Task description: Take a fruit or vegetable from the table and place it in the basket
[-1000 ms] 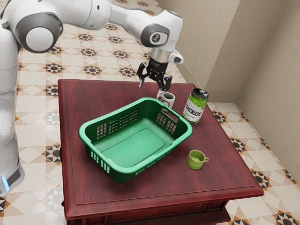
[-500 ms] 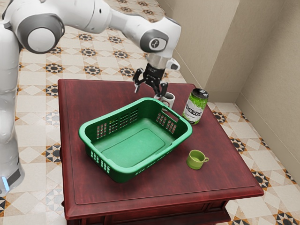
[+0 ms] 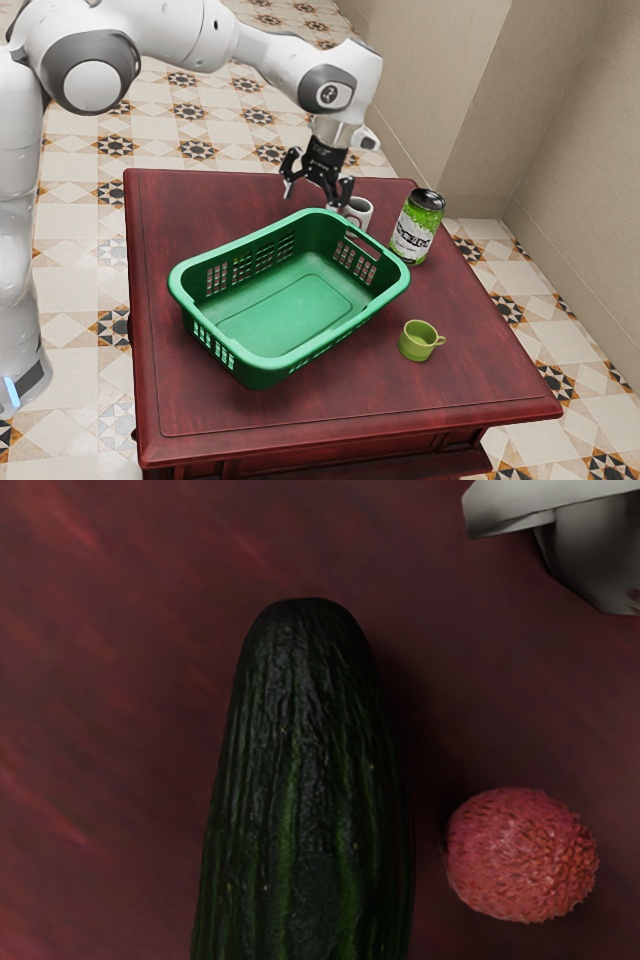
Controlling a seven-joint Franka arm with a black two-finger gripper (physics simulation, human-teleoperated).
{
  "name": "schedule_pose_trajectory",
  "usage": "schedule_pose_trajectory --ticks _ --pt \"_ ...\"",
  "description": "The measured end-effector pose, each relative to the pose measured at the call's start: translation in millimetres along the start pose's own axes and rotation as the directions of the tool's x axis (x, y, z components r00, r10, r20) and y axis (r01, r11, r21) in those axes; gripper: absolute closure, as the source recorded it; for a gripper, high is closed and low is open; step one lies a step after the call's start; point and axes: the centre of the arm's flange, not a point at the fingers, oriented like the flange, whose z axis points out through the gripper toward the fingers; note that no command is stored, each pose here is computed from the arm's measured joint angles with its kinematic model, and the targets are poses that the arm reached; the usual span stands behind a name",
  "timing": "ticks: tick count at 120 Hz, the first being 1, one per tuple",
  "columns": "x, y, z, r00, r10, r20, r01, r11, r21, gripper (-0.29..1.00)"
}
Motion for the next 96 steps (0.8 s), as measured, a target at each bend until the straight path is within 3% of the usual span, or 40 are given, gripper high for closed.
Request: schedule_pose_trajectory --ticks 96 --pt "6 -6 19 0.999 -0.017 0.03 0.016 1.0 0.016 0.0"
